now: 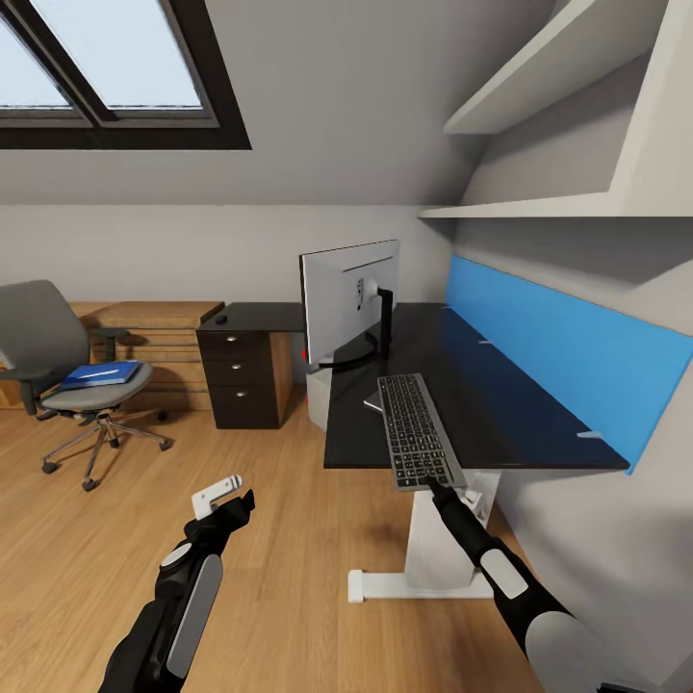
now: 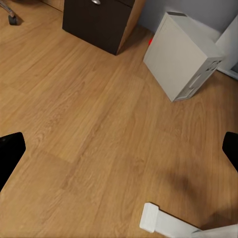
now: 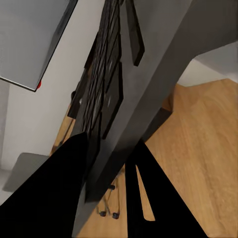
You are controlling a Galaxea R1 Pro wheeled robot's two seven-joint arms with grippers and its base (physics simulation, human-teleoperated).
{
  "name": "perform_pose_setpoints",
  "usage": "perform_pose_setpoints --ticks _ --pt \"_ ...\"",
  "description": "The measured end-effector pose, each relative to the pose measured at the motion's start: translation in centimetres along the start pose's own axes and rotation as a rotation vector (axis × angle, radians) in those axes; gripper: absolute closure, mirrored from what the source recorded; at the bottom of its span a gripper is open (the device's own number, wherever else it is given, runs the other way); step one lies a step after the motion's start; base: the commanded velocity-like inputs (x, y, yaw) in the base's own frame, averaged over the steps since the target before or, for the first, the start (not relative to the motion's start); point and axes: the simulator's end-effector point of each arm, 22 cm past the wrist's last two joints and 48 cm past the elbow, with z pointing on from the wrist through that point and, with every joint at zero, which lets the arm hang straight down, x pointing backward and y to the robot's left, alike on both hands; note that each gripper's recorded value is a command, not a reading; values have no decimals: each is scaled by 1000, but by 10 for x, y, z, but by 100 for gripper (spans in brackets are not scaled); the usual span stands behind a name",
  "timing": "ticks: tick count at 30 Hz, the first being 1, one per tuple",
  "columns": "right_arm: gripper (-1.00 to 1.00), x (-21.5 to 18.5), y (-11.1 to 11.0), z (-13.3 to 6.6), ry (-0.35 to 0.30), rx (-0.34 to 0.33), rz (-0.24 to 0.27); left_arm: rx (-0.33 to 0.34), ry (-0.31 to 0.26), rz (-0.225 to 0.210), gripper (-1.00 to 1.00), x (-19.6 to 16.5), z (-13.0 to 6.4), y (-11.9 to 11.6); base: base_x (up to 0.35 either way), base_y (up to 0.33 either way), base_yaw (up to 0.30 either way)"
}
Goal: In the bedroom, organize the workspace by keeping the computer under the desk, ensuring the monitor is on the desk, placing the keyboard on the desk next to the monitor, placing the mouse on the desk next to the keyboard, moving the folder from the swivel chair onto the desk next to the mouse, stacking the notebook on top of the folder with the pen on top of the notebook, and positioning the swivel chair next to the desk.
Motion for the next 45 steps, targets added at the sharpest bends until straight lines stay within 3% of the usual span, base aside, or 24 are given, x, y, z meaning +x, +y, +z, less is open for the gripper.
perform_pose_setpoints --ticks 8,18,25,34,41,45 --pt "100 0 0 0 1 0 -2 0 0 0 -100 0 0 0 0 0 0" --pt "100 -7 17 1 6 0 -8 -4 9 2 -100 -13 -6 -5 0 0 0" --pt "100 -36 54 8 -54 -53 -57 -4 10 2 -100 -24 -10 -9 0 0 0" --pt "100 -21 76 14 -45 -79 -59 -11 32 8 -100 -19 -10 -9 0 0 0" --pt "100 3 93 17 -96 -103 -205 -11 31 9 -100 -19 -10 -9 0 0 0" --pt "100 14 91 10 -144 -98 -242 -12 31 10 -100 -19 -10 -9 0 0 0"
